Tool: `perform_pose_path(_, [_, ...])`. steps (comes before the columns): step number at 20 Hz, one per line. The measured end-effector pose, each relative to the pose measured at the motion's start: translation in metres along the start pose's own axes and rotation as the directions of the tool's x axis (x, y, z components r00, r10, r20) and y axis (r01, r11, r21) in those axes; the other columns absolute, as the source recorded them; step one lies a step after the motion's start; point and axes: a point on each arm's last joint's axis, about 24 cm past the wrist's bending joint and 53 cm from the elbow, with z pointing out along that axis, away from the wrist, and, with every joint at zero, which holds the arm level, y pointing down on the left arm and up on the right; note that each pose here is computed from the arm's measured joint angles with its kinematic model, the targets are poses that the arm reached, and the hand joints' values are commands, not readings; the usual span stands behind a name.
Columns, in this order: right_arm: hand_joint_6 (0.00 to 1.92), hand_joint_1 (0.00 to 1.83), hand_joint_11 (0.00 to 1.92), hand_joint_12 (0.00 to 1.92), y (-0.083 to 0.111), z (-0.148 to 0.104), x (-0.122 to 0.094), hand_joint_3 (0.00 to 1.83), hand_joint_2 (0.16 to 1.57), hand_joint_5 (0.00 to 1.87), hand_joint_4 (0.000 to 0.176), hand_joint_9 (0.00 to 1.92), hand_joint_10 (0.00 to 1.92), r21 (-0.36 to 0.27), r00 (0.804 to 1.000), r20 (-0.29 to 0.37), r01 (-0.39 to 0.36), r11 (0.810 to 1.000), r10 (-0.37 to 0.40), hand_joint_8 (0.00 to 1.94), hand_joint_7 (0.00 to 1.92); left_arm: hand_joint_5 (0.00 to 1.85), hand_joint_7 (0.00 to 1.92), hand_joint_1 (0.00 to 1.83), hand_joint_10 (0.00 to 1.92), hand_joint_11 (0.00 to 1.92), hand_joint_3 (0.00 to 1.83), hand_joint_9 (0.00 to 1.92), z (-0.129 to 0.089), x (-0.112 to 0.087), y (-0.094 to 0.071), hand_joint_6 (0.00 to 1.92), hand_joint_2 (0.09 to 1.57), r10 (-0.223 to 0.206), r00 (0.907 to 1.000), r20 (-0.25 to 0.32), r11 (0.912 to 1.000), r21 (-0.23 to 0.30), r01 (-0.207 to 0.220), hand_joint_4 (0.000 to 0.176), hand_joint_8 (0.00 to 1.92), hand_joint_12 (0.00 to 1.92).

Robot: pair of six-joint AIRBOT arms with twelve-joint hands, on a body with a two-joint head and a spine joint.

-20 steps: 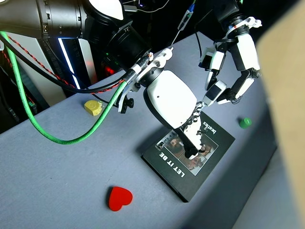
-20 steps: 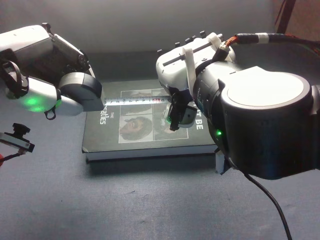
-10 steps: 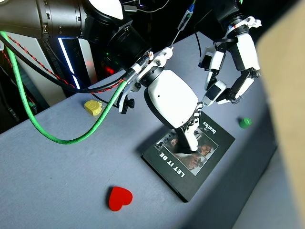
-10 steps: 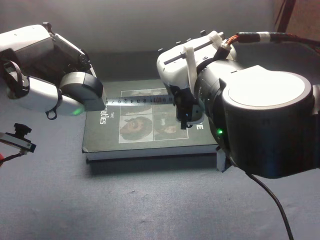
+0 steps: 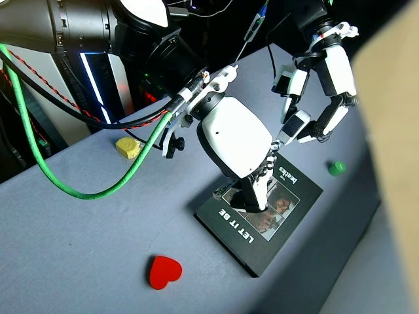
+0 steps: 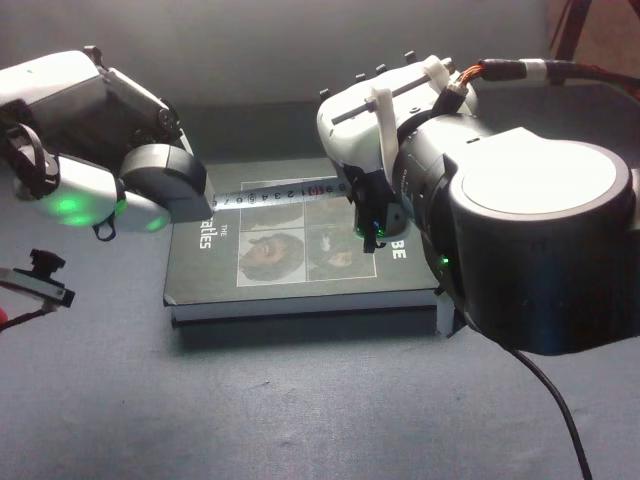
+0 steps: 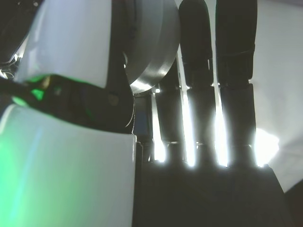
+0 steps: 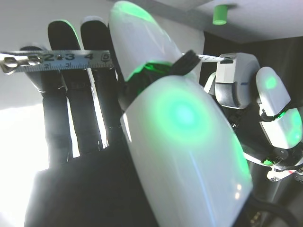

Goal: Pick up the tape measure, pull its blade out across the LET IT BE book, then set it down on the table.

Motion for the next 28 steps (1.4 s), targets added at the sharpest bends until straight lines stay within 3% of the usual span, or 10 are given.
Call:
perform_pose_path(6, [1.34, 1.15, 0.49, 1.60, 0.0000, 0.0001, 0.0003, 0.00, 1.23, 0.71, 0.008, 0.63, 1.12, -0.001, 1.000, 0.000, 0.001, 1.000, -0.001, 1.31, 0.81, 0.99, 1.27, 1.40, 0.97, 1.11, 0.00, 1.11, -0.0002, -0.0004, -0.0008, 0.80, 1.04, -0.001, 1.0000, 0.004, 1.0000, 0.004, 0.001, 0.000, 0.38, 0.78])
perform_pose_path(9, [1.40, 1.14, 0.43, 1.57, 0.0000, 0.0001, 0.0000, 0.00, 1.25, 0.69, 0.019, 0.57, 1.08, -0.002, 1.000, 0.003, -0.002, 1.000, 0.002, 1.36, 0.77, 1.00, 1.26, 1.40, 0.96, 1.12, 0.00, 1.13, -0.0003, 0.0013, -0.0025, 0.78, 1.04, 0.019, 0.9998, -0.003, 0.9997, 0.011, -0.019, 0.000, 0.39, 0.78])
perform_pose_path(10, [1.47, 1.12, 0.36, 1.53, 0.0004, 0.0001, -0.0008, 0.00, 1.28, 0.63, 0.011, 0.50, 1.02, -0.003, 1.000, 0.006, -0.003, 1.000, 0.003, 1.42, 0.73, 1.00, 1.26, 1.40, 0.96, 1.12, 0.00, 1.13, -0.0003, 0.0015, -0.0028, 0.78, 1.04, 0.023, 0.9997, -0.004, 0.9996, 0.012, -0.023, 0.000, 0.40, 0.78])
perform_pose_path(11, [0.82, 1.01, 0.29, 1.47, 0.0004, 0.0001, -0.0015, 0.00, 1.23, 0.52, 0.000, 0.45, 0.94, -0.003, 1.000, 0.009, -0.001, 1.000, 0.001, 0.87, 0.58, 0.99, 1.26, 1.40, 0.96, 1.12, 0.00, 1.13, -0.0003, 0.0017, -0.0029, 0.78, 1.04, 0.021, 0.9998, -0.005, 0.9997, 0.013, -0.021, 0.000, 0.40, 0.78])
perform_pose_path(12, [0.82, 1.01, 0.29, 1.47, 0.0006, 0.0001, -0.0020, 0.00, 1.23, 0.52, 0.000, 0.45, 0.94, -0.004, 1.000, 0.011, 0.000, 1.000, 0.000, 0.87, 0.58, 0.99, 1.26, 1.40, 0.96, 1.12, 0.00, 1.13, -0.0003, 0.0021, -0.0031, 0.78, 1.04, 0.021, 0.9998, -0.006, 0.9997, 0.014, -0.021, 0.000, 0.40, 0.78])
perform_pose_path(13, [0.25, 0.96, 0.22, 1.35, 0.0003, 0.0002, -0.0025, 0.00, 1.20, 0.56, 0.000, 0.42, 0.75, -0.004, 1.000, 0.012, 0.000, 1.000, 0.000, 0.38, 0.59, 0.99, 1.26, 1.40, 0.95, 1.13, 0.00, 1.14, -0.0004, 0.0026, -0.0034, 0.78, 1.04, 0.027, 0.9996, -0.009, 0.9995, 0.015, -0.027, 0.000, 0.40, 0.79])
perform_pose_path(14, [0.12, 0.94, 0.20, 1.31, 0.0005, 0.0002, -0.0024, 0.00, 1.20, 0.57, 0.000, 0.43, 0.67, -0.005, 1.000, 0.012, -0.002, 1.000, 0.002, 0.26, 0.61, 0.99, 1.26, 1.40, 0.95, 1.13, 0.00, 1.14, -0.0004, 0.0030, -0.0034, 0.79, 1.04, 0.032, 0.9994, -0.010, 0.9994, 0.016, -0.032, 0.000, 0.40, 0.79])
perform_pose_path(18, [0.01, 0.90, 0.18, 1.22, 0.0001, 0.0002, -0.0028, 0.00, 1.20, 0.62, 0.000, 0.47, 0.49, -0.005, 1.000, 0.013, -0.002, 1.000, 0.002, 0.06, 0.68, 1.00, 1.26, 1.40, 0.95, 1.13, 0.00, 1.13, -0.0006, 0.0048, -0.0004, 0.80, 1.04, 0.035, 0.9992, -0.017, 0.9994, 0.007, -0.035, 0.000, 0.39, 0.78])
perform_pose_path(28, [0.00, 0.89, 0.23, 1.25, -0.0045, -0.0022, 0.0013, 0.00, 1.20, 0.63, 0.000, 0.54, 0.44, -0.003, 1.000, 0.004, 0.014, 1.000, -0.014, 0.04, 0.73, 0.99, 1.27, 1.40, 0.96, 1.11, 0.00, 1.12, -0.0004, 0.0039, 0.0006, 0.80, 1.04, 0.048, 0.9986, -0.021, 0.9988, 0.006, -0.048, 0.000, 0.39, 0.78])
